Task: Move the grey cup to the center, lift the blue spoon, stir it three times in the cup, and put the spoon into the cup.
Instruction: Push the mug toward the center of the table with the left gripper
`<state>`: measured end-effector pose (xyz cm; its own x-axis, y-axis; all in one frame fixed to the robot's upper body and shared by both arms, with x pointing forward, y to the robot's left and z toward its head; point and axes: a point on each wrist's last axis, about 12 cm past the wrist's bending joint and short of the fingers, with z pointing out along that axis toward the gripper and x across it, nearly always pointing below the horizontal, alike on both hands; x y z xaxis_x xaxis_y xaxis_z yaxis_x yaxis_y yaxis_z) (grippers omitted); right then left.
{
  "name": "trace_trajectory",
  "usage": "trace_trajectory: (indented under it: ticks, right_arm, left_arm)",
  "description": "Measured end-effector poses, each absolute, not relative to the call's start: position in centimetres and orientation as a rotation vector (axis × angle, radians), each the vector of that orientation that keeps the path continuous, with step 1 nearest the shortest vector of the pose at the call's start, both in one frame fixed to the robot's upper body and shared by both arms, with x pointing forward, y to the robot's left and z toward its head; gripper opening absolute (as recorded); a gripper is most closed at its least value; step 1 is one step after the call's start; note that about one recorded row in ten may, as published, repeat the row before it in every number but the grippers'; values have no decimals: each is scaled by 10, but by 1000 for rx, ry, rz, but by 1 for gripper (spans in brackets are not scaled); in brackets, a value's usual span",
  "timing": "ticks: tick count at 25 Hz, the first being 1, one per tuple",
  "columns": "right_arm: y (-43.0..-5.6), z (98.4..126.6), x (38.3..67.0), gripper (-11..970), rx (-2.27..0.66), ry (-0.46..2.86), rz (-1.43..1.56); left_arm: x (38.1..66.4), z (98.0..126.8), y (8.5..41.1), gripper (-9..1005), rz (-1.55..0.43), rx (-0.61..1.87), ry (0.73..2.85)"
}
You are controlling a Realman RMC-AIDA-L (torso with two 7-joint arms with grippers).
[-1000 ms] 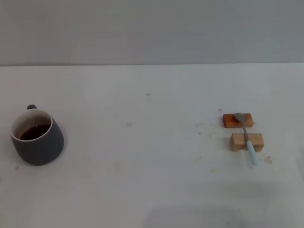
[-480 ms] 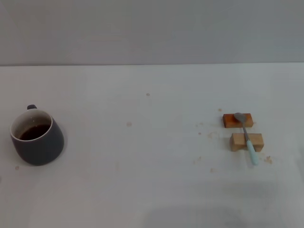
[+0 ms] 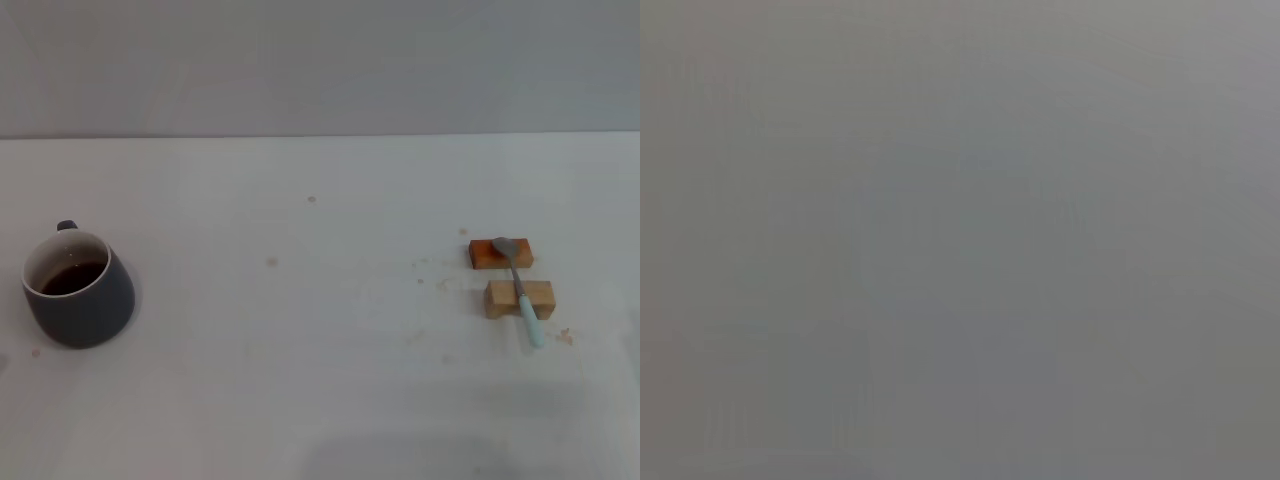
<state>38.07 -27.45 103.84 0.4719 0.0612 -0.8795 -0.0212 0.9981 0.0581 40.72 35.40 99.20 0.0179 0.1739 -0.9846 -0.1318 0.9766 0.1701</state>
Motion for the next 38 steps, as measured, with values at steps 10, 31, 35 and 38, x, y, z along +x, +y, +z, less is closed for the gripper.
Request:
trace_trajectory:
  ticks: [10,31,35,38]
  right_arm:
    - [-275,1039,380,771,44,1075,50]
    - [-276,1038,377,768,46,1079,44]
    - [-276,1038,377,768,46,1079,44]
    - [-276,1038,378,768,46,1079,45]
  left_arm:
    - [444,990,345,-2,308,203,1593]
    - [455,984,321,-2,269,388,1619]
    - [455,984,312,-2,228,416,1611]
    - [456,984,304,-2,198,430,1603]
